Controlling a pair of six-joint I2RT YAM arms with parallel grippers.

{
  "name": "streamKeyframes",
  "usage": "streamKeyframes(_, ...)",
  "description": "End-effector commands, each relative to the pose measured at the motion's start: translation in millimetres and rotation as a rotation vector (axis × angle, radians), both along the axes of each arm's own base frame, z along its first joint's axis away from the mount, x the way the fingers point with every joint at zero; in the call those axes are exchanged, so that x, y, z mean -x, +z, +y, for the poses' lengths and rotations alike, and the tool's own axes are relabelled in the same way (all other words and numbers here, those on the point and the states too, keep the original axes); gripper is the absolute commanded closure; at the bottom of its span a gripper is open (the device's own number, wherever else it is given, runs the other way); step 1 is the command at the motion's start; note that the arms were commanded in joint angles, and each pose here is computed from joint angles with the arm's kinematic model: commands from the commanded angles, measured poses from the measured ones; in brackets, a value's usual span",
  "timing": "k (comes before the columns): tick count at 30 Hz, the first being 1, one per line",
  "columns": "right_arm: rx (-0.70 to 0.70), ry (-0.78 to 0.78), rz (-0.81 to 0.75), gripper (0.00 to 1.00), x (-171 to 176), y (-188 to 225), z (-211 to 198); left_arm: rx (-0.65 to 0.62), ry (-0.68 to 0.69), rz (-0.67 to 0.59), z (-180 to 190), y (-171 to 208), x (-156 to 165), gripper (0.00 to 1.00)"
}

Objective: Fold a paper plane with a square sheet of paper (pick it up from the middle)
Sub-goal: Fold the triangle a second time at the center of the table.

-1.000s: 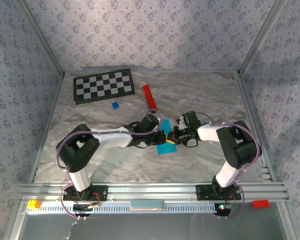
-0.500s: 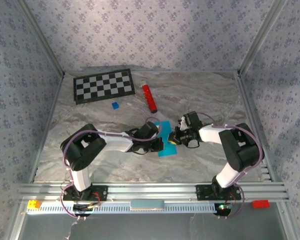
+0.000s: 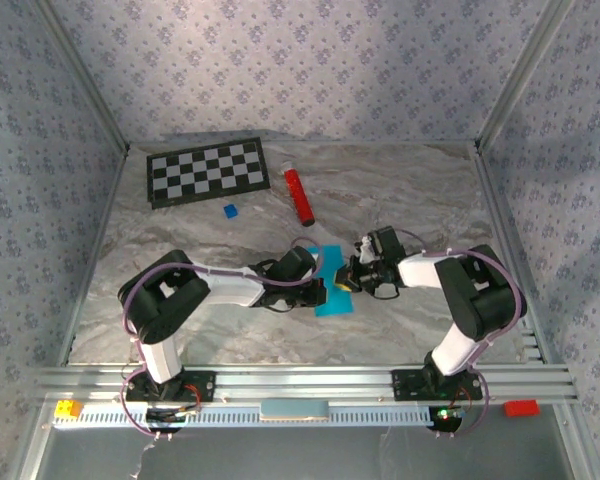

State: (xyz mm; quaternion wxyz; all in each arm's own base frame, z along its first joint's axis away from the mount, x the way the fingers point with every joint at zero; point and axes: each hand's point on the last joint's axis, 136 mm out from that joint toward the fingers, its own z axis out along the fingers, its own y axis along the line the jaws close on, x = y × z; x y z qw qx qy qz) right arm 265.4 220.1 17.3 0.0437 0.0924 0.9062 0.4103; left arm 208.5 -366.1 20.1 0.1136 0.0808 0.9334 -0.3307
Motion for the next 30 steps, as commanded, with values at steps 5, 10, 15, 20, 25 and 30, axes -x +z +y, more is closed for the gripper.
streamKeyframes(5, 0.105, -0.135, 0.025, 0.99, -16, -13, -44, -0.205, -0.02, 0.08, 41, -38, 25, 1.0)
streamKeyframes(10, 0.064, -0.125, -0.038, 0.98, -31, 10, -43, -0.211, -0.033, 0.07, 41, -36, 25, 1.0)
streamKeyframes(15, -0.016, -0.039, -0.099, 0.97, -22, 37, -20, -0.209, -0.044, 0.055, 39, -32, 22, 1.0)
streamKeyframes(20, -0.028, 0.044, -0.068, 0.97, -5, 31, 1, -0.206, -0.049, 0.051, 38, -30, 21, 1.0)
streamKeyframes(25, 0.048, 0.018, 0.035, 0.99, 6, -3, -9, -0.194, -0.047, 0.043, 34, -25, 18, 1.0)
streamKeyframes(30, 0.124, -0.021, 0.088, 1.0, 14, -27, -22, -0.148, -0.046, 0.022, 22, -5, 11, 1.0)
